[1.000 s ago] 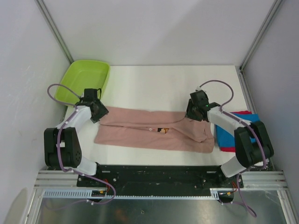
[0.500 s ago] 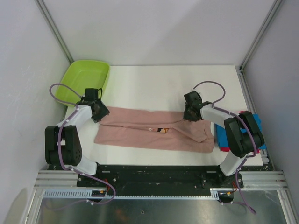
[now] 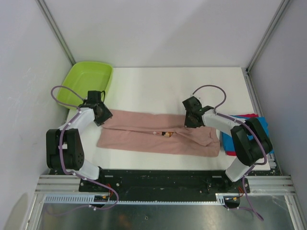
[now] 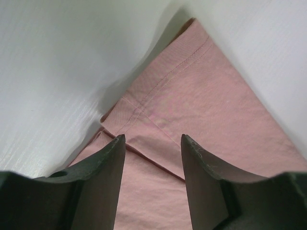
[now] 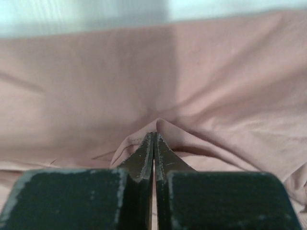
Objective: Fold and stack the t-shirts
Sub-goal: Fold the other side of the tshirt into a rectangle
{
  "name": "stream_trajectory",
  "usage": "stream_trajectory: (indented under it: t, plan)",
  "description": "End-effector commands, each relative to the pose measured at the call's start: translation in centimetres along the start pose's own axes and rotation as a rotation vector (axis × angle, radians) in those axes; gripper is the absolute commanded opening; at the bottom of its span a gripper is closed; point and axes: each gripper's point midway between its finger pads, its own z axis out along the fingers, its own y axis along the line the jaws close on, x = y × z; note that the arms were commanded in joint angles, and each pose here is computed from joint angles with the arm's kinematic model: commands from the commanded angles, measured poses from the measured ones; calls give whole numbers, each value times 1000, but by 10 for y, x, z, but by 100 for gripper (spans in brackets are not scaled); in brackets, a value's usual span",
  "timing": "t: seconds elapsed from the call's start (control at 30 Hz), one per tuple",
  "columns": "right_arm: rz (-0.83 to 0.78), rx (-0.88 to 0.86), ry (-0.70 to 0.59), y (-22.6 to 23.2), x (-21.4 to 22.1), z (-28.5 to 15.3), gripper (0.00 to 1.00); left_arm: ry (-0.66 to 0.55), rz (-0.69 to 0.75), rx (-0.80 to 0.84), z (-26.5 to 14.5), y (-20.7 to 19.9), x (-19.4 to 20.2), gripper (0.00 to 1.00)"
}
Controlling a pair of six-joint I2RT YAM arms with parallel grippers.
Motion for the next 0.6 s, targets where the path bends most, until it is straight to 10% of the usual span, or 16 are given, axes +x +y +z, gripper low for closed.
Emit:
stream_trajectory:
  t: [0.0, 0.57]
  plan:
    - [17, -33, -48, 18, -9, -31, 0, -24, 26, 32, -4, -9, -10, 54]
    - [-20, -117, 33, 57, 70, -61, 0, -17, 31, 40, -4, -11, -9, 54]
